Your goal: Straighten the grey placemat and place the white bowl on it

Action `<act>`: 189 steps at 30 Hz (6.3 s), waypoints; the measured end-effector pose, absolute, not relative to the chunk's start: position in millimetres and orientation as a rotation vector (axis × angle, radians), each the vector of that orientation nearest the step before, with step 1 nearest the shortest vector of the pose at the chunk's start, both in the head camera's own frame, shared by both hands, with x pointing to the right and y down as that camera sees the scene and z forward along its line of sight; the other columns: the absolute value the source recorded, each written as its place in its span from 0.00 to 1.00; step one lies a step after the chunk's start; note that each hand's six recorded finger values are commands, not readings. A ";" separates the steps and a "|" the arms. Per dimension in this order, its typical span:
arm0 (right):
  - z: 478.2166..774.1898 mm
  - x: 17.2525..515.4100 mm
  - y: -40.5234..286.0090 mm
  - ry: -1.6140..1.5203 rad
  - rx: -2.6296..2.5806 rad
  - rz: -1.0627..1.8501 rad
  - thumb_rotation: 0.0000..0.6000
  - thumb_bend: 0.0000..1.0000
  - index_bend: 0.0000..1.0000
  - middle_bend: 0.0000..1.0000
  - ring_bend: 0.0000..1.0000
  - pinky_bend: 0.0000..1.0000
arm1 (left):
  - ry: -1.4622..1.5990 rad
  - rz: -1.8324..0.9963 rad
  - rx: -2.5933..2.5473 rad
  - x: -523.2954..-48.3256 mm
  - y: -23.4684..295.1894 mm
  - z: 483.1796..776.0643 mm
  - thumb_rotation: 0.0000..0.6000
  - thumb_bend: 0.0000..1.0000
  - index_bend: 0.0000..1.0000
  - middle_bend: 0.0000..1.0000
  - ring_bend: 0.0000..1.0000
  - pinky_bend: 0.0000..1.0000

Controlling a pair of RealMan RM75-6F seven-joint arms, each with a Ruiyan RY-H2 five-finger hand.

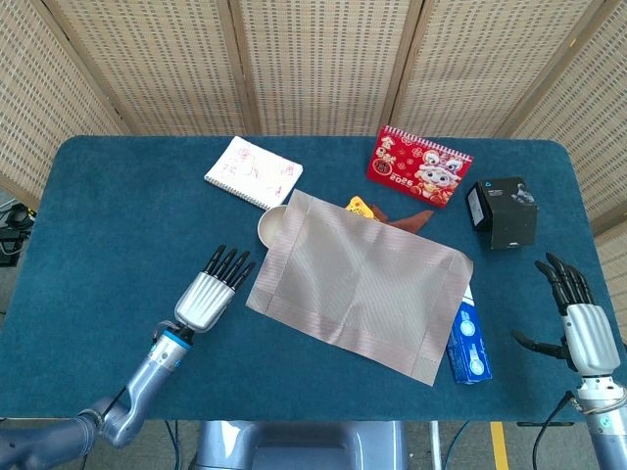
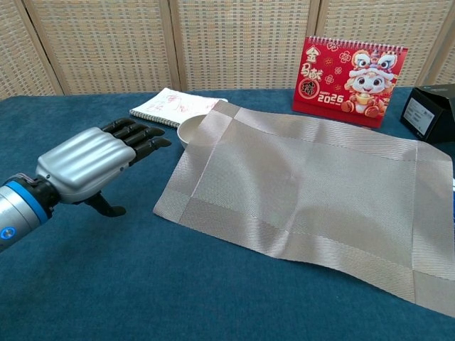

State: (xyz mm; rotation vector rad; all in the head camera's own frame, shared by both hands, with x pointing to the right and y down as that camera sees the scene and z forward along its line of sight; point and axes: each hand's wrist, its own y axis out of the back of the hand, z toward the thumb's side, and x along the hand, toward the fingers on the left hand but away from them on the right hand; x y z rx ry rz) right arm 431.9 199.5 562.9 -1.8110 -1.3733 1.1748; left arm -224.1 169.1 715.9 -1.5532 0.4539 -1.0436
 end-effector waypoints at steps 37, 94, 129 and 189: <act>553.6 438.7 192.5 -1.481 -1.857 1.105 1.00 0.16 0.11 0.00 0.00 0.00 | 0.384 -0.993 -1.474 -152.3 177.2 743.8 1.00 0.43 0.32 0.00 0.00 0.00; 568.2 422.1 203.0 -1.369 -1.868 1.167 1.00 0.16 0.11 0.00 0.00 0.00 | 0.445 -1.091 -1.674 -246.1 265.7 670.7 1.00 0.47 0.78 0.00 0.00 0.00; 568.8 415.2 206.6 -1.339 -1.876 1.168 1.00 0.16 0.11 0.00 0.00 0.00 | 0.530 -0.991 -1.761 -287.7 266.3 618.0 1.00 0.15 0.02 0.00 0.00 0.00; 577.7 445.0 195.5 -1.434 -1.876 1.236 1.00 0.16 0.11 0.00 0.00 0.00 | 0.500 -1.244 -1.492 -106.6 60.8 742.5 1.00 0.27 0.39 0.00 0.00 0.00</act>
